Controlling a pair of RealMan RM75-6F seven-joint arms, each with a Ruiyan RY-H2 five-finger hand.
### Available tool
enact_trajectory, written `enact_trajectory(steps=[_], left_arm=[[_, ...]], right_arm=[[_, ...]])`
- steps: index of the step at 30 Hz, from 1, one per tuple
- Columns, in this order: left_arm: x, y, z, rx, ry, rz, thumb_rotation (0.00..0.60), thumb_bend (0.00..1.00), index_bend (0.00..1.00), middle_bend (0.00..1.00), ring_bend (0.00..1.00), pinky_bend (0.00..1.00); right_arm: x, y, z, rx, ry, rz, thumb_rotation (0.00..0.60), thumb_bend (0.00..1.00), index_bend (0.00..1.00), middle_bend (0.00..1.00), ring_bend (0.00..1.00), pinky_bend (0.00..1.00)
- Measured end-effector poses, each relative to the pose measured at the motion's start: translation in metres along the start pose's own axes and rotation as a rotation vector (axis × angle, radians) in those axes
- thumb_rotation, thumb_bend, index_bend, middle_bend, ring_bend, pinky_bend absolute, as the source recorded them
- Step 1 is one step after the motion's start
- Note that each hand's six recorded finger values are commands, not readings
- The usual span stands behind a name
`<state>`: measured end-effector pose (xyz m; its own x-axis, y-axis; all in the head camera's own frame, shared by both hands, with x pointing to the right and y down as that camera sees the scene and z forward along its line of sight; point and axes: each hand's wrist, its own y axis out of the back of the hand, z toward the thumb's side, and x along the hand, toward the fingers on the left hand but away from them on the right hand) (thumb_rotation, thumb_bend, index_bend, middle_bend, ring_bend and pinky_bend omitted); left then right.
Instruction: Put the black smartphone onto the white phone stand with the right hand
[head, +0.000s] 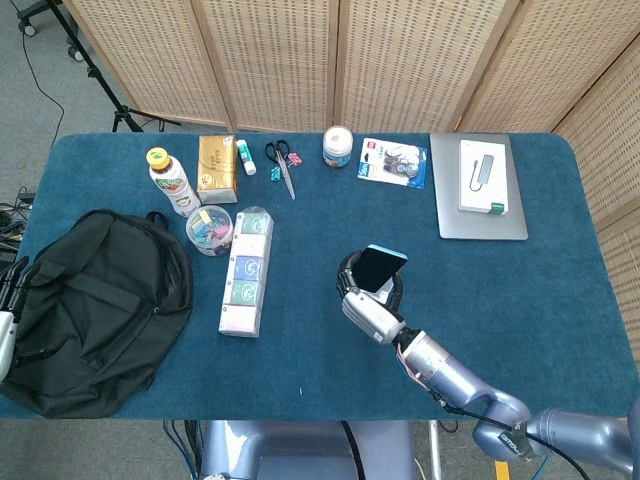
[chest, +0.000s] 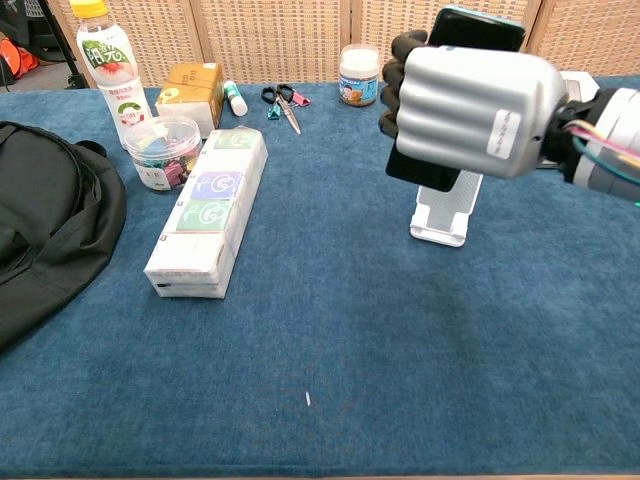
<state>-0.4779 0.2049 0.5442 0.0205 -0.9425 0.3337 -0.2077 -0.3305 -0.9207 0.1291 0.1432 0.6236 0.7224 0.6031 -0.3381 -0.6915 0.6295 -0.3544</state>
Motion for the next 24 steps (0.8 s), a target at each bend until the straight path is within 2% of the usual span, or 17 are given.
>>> enact_trajectory(steps=[12, 24], left_arm=[[0.001, 0.001, -0.002, -0.005, 0.003, -0.003, 0.600, 0.06, 0.00, 0.00, 0.00, 0.00], [0.002, 0.000, -0.002, 0.000, 0.008, -0.007, 0.600, 0.06, 0.00, 0.00, 0.00, 0.00]], right_arm=[[-0.004, 0.003, 0.019, 0.097, 0.033, 0.007, 0.600, 0.25, 0.54, 0.47, 0.33, 0.34], [0.000, -0.013, 0.039, 0.155, 0.083, 0.051, 0.600, 0.25, 0.54, 0.46, 0.34, 0.34]])
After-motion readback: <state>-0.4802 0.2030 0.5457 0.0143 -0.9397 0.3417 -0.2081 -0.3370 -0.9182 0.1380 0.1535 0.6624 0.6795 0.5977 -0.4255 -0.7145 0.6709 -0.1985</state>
